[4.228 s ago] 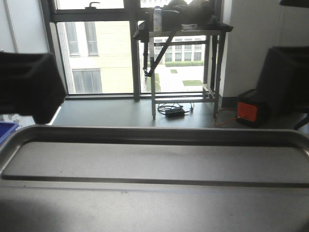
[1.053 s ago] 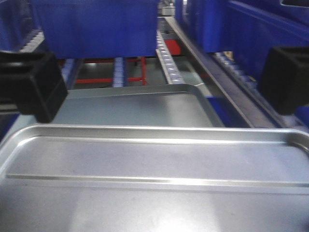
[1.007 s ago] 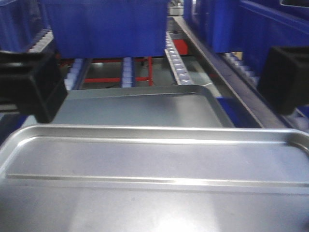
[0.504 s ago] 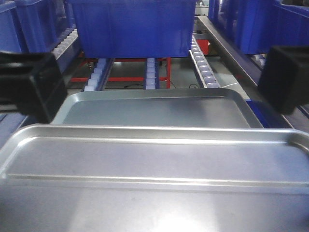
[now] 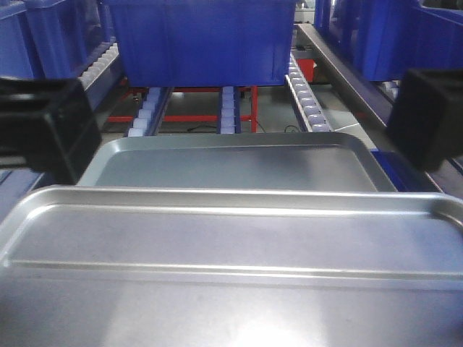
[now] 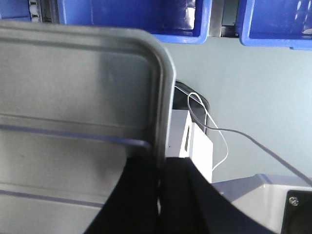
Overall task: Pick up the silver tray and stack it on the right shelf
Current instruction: 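Carry the tray forward over the larger silver tray on the shelf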
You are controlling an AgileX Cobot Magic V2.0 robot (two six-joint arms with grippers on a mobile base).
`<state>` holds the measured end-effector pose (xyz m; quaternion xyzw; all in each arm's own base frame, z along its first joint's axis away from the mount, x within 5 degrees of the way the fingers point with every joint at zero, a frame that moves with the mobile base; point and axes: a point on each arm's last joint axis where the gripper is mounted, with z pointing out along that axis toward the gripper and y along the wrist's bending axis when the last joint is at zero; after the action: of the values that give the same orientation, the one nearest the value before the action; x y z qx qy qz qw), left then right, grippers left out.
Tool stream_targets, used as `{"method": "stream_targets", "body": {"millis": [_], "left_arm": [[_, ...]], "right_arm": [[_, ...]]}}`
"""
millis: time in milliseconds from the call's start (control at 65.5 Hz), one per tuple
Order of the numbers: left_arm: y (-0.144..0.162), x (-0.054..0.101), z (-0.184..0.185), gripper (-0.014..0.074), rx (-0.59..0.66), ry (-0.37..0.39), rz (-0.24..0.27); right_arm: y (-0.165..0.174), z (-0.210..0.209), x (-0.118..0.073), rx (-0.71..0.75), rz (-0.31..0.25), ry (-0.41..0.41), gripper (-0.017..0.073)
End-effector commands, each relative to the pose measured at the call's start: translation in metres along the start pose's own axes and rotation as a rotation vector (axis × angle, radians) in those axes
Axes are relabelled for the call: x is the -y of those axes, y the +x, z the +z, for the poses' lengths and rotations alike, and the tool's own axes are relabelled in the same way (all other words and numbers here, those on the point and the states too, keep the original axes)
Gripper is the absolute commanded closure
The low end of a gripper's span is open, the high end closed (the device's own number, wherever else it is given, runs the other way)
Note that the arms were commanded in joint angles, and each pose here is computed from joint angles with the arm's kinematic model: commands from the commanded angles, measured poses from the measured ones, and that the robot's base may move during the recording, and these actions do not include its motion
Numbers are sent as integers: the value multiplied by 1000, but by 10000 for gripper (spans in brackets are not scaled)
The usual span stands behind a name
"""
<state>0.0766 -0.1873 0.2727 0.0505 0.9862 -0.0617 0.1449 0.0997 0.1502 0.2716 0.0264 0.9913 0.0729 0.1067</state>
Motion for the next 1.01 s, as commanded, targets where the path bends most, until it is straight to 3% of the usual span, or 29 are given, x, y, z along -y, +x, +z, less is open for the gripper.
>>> {"method": "stream_targets", "body": {"millis": [0, 626, 733, 824, 992], "left_arm": [[-1, -21, -11, 685, 3, -188, 6], [-1, -20, -11, 685, -1, -187, 5], [-5, -19, -11, 685, 39, -175, 38], [-10, -14, -12, 685, 83, -125, 100], [-26, -8, -12, 685, 122, -9, 101]], "right_arm": [[0, -10, 15, -9, -20, 140, 502], [0, -10, 14, -2, -21, 126, 502], [-1, -10, 13, 2, -22, 120, 502], [-4, -10, 11, 34, -29, 94, 502], [-19, -10, 7, 112, -11, 14, 502]]}}
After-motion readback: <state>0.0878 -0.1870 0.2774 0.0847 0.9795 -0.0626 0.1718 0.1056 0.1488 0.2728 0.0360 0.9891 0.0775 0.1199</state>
